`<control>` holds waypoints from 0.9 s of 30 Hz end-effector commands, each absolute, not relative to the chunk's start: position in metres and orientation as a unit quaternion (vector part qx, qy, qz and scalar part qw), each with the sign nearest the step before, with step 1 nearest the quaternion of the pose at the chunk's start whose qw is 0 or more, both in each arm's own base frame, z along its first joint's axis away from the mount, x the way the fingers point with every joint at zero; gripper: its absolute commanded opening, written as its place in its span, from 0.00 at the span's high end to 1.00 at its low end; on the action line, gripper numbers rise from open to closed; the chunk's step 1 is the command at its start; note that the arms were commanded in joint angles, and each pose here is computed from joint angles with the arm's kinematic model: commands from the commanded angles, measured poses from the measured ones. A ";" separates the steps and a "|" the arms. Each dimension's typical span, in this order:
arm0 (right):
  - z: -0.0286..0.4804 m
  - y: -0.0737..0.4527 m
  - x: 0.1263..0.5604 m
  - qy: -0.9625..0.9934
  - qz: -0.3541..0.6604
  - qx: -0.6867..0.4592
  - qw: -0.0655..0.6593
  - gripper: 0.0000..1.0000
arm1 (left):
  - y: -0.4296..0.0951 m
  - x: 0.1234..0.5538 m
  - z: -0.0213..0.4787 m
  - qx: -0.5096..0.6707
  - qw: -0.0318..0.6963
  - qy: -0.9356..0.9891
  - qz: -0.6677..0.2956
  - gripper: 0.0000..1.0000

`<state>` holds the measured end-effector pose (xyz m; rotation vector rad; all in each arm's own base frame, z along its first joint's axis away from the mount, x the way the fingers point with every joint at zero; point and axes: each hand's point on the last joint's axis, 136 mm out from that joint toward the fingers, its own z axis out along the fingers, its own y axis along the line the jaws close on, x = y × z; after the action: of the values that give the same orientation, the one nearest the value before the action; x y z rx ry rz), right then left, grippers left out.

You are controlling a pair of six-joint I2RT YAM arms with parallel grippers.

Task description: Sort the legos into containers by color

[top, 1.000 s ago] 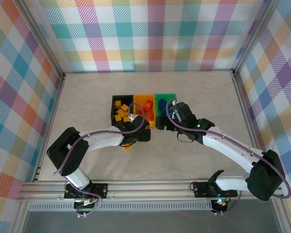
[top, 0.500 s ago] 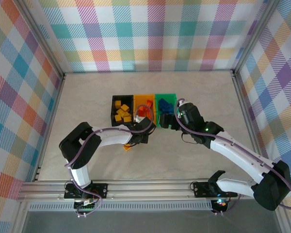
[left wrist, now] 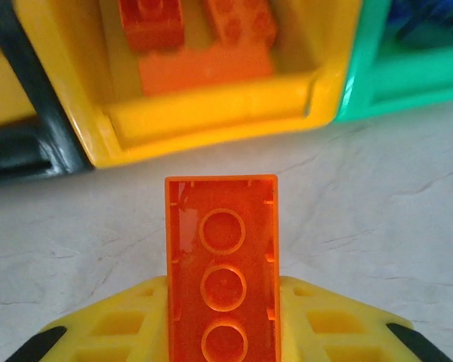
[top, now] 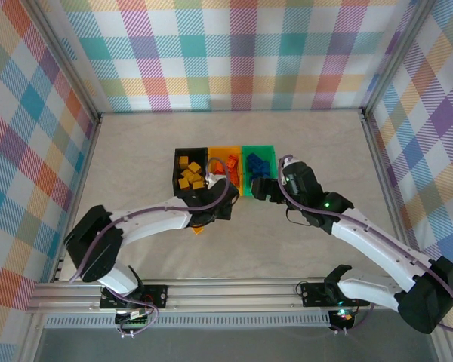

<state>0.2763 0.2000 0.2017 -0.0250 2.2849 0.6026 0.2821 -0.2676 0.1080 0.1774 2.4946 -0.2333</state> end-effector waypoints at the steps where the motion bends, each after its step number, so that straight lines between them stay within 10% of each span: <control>1: 0.204 0.192 0.277 0.891 0.238 0.009 0.388 0.07 | -0.270 0.304 0.139 0.051 0.325 0.939 -0.100 0.68; 15: 0.205 0.179 0.268 0.892 0.233 0.019 0.387 0.07 | -0.286 0.415 0.131 0.003 0.314 0.946 -0.085 0.51; 20: 0.211 0.179 0.266 0.889 0.239 0.018 0.390 0.06 | -0.293 0.410 0.152 0.005 0.322 0.940 -0.114 0.23; 27: 0.205 0.186 0.268 0.892 0.246 0.011 0.379 0.05 | -0.277 0.345 0.175 0.012 0.332 0.930 -0.157 0.14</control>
<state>0.2677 0.1829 0.2093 0.0253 2.2663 0.6091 0.3748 -0.2802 0.1515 0.0244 2.4677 -0.3236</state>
